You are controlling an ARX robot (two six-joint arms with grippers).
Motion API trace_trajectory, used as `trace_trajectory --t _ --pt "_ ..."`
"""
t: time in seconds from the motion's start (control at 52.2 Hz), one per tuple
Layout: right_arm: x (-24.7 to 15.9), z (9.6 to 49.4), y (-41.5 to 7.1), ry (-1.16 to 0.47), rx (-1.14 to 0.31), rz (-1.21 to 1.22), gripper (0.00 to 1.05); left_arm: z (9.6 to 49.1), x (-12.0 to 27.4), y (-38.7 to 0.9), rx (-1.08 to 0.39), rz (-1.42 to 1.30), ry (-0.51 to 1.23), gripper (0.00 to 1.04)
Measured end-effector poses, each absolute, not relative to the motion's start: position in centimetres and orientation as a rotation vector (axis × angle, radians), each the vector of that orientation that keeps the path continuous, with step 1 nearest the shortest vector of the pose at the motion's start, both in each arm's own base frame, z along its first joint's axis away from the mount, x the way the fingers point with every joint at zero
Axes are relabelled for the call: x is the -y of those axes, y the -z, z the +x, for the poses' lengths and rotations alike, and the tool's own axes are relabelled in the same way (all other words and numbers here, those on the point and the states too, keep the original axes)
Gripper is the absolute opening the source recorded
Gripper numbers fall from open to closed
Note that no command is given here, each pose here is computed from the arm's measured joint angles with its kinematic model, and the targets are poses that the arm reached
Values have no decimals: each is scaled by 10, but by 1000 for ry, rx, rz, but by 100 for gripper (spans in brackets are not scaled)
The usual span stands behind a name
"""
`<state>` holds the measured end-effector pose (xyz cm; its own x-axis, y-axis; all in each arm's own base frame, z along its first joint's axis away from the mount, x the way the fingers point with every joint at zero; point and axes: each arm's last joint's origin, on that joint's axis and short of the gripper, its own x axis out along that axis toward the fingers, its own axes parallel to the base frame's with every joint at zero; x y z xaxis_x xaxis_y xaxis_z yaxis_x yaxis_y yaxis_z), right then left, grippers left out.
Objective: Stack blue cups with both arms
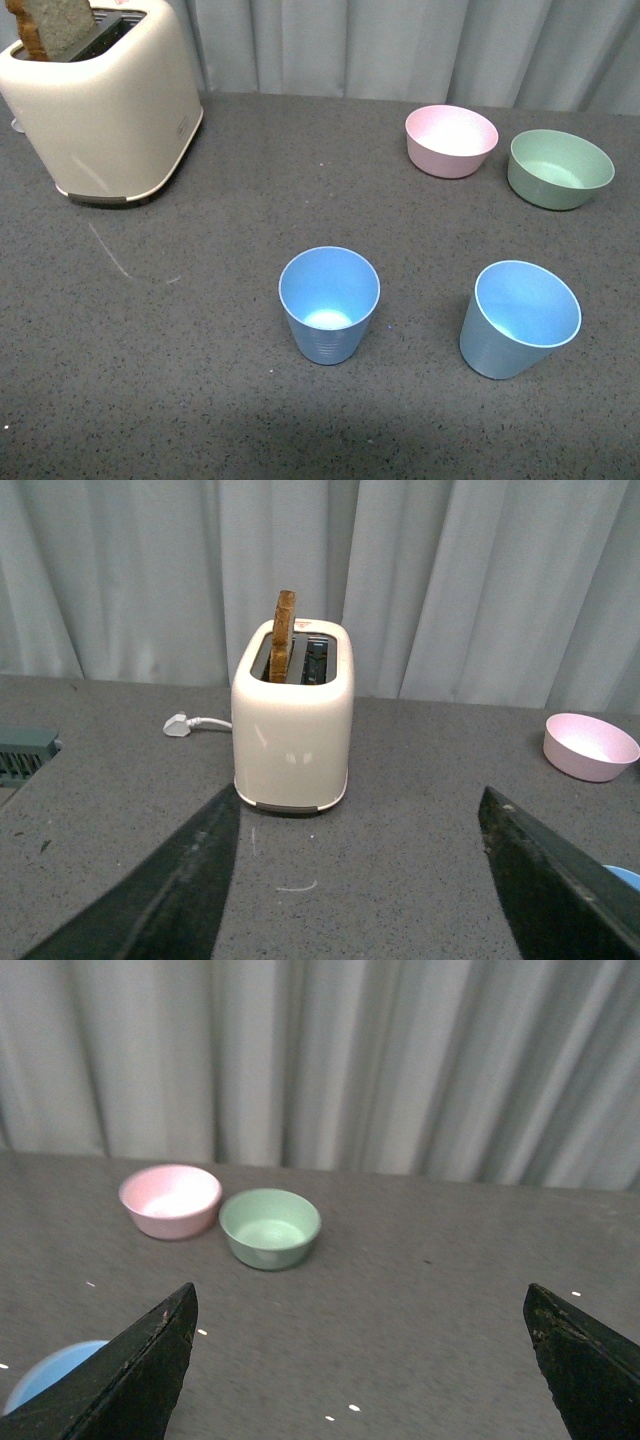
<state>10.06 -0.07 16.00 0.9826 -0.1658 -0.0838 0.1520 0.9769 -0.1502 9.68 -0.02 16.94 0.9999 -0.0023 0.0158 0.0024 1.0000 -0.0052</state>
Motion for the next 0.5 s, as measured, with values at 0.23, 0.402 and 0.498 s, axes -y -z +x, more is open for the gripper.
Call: trace_trajectory --t 0.23,0.402,0.498 --pt "4 127 -172 74 -217 -102 95 97 0 -169 16 -4 3 98" --pt "4 174 -176 -13 -423 21 95 97 0 -169 16 -4 2 98" --pt "2 197 -173 -33 -545 66 95 97 0 -169 16 -4 3 98"
